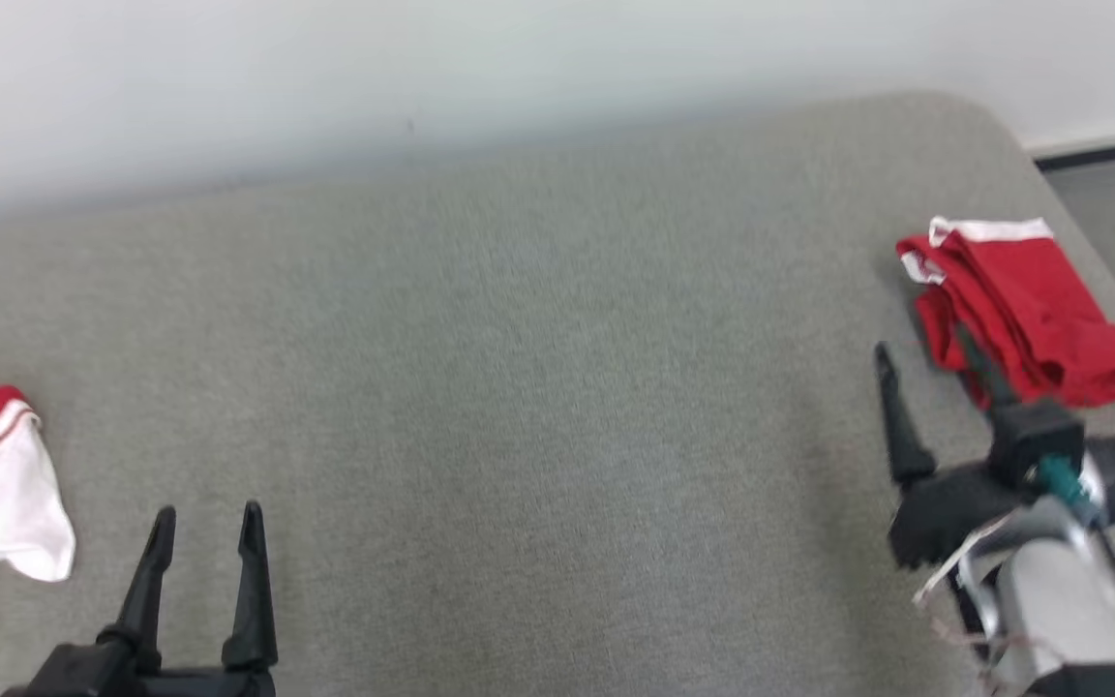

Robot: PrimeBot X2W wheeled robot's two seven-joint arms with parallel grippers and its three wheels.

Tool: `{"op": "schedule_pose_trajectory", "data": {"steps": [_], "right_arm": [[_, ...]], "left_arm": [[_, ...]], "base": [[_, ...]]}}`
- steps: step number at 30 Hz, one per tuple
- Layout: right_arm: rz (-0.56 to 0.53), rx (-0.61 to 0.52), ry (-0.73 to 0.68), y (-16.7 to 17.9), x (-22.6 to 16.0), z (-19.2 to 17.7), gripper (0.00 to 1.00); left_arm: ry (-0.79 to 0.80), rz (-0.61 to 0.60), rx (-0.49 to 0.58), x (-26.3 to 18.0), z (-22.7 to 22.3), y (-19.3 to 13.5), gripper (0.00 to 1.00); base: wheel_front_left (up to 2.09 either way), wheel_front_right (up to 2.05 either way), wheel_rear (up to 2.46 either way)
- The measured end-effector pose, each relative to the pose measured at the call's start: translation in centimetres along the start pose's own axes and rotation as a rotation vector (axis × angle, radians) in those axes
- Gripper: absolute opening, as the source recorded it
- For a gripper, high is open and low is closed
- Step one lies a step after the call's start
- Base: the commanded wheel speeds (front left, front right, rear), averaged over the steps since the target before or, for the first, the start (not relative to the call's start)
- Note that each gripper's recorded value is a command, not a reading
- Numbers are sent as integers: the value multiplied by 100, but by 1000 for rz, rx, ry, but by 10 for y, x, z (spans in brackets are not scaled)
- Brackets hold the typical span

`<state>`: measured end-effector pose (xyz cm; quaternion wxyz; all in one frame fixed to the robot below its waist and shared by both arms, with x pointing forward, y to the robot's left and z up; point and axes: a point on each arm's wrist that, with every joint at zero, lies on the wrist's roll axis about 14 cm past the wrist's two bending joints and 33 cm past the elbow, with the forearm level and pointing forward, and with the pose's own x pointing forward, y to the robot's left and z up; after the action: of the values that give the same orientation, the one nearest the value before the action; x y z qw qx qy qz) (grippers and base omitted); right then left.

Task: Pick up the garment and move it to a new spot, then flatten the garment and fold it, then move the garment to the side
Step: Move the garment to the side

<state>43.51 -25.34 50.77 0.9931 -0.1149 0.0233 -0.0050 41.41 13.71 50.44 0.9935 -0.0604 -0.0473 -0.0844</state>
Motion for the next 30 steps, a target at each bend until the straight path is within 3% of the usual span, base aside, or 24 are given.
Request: {"op": "schedule_pose_trajectory", "data": {"steps": [9,16,30], "right_arm": [[64,105,-133,41,-42,25,100],[103,173,-139,67,-63,22,100],[106,215,-104,77,-71,10,100]], "left_arm": [[-34,46,17,-31,20,11,100],[-41,81,27,-51,26,20,100],[20,139,30,-69,7,33,100]], "base": [[0,0,0],[0,0,0],[0,0,0]]}}
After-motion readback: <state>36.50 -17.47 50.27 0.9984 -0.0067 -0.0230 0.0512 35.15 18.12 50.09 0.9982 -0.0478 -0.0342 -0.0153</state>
